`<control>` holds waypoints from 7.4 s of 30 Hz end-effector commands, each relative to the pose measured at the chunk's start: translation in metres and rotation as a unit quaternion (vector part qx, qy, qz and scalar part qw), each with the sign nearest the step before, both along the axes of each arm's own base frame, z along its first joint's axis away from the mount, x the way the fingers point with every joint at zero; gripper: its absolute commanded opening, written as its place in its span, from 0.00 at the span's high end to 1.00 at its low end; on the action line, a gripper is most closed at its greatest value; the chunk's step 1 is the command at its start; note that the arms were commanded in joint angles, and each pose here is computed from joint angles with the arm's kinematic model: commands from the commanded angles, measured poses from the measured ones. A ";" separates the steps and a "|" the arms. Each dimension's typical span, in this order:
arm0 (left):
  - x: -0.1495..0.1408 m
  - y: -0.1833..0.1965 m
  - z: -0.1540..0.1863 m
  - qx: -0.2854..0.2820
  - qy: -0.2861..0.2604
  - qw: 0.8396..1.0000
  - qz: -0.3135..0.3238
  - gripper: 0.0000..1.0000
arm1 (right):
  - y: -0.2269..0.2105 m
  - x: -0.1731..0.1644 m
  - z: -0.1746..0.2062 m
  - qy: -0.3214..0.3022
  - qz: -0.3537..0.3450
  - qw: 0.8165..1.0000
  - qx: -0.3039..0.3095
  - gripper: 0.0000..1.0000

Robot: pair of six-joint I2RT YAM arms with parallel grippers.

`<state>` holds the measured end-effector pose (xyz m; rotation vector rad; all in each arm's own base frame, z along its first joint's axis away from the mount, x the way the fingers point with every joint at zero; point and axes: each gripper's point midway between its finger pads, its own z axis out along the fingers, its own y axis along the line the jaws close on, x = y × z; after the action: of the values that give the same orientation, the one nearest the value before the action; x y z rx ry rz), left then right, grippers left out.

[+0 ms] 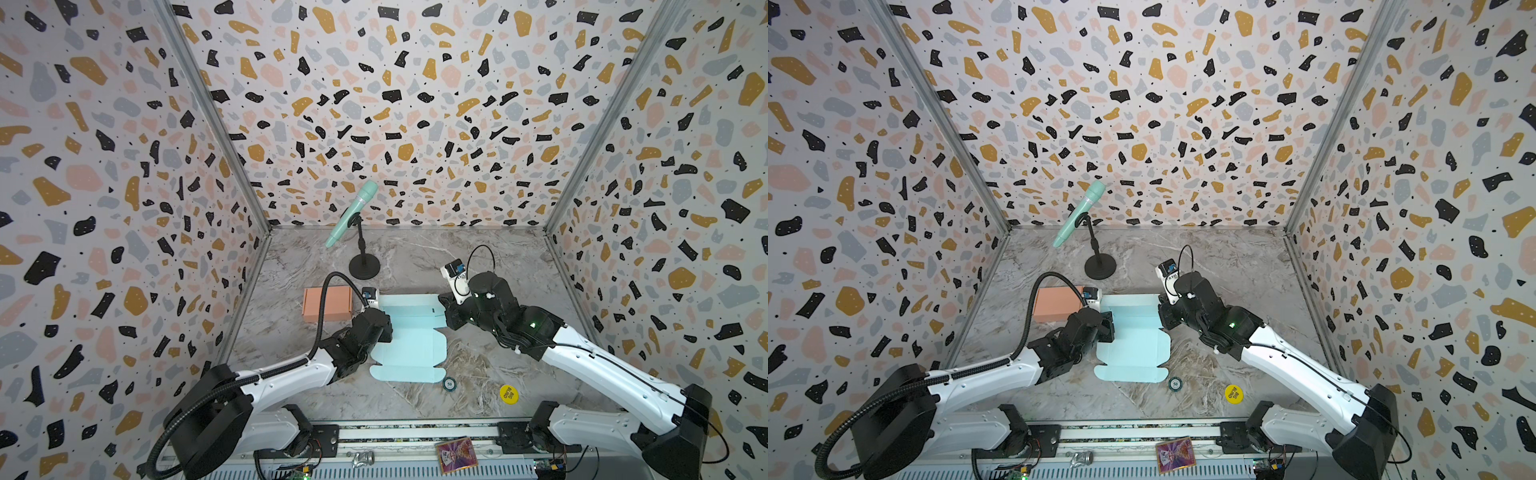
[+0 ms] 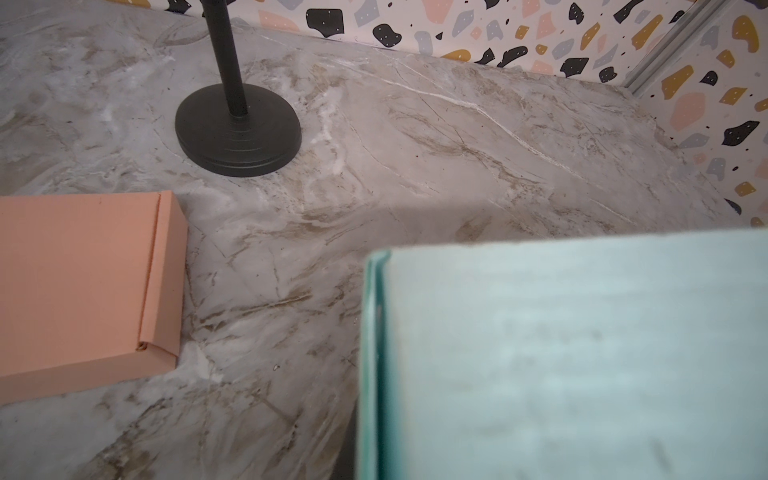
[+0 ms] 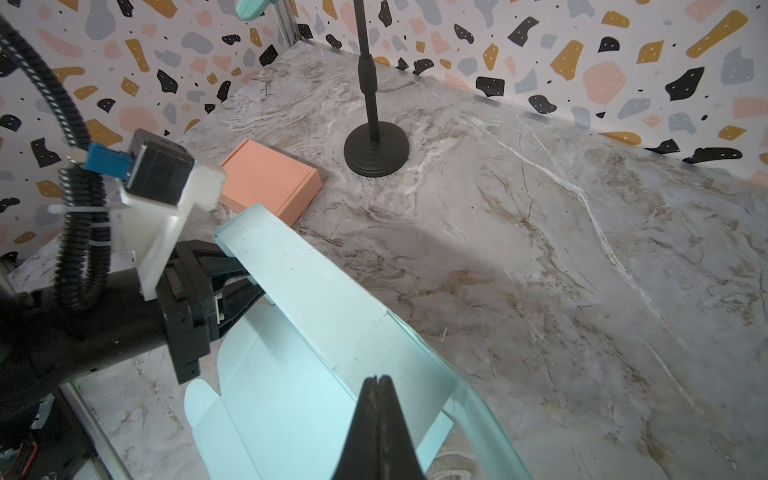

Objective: Assemble paper box
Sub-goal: First fold the bottom flaps of a flat cardboard box at the center of the table, then fold the bottom flaps of a flat cardboard box at the center of the table.

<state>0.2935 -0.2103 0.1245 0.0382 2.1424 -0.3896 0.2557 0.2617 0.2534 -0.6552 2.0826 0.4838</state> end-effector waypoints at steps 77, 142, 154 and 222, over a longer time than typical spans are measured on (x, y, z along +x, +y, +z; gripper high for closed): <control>-0.002 0.010 0.139 -0.231 -0.078 0.964 -0.107 1.00 | -0.026 -0.055 0.099 -0.224 0.177 0.894 0.346 0.32; 0.007 0.017 0.065 -0.155 0.008 0.982 -0.109 1.00 | -0.011 -0.045 0.043 -0.131 0.206 0.933 0.266 0.49; -0.005 0.006 0.066 -0.139 0.030 0.972 -0.186 0.97 | -0.040 -0.030 0.042 -0.141 0.168 0.945 0.242 0.52; -0.001 0.010 0.009 -0.181 0.066 0.979 -0.071 0.98 | 0.076 0.031 -0.073 -0.138 -0.053 0.974 -0.170 0.81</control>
<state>0.2871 -0.1778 0.0988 -0.1087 2.3040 -0.7553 0.2914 0.3353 0.1827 -0.7146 1.9402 0.0608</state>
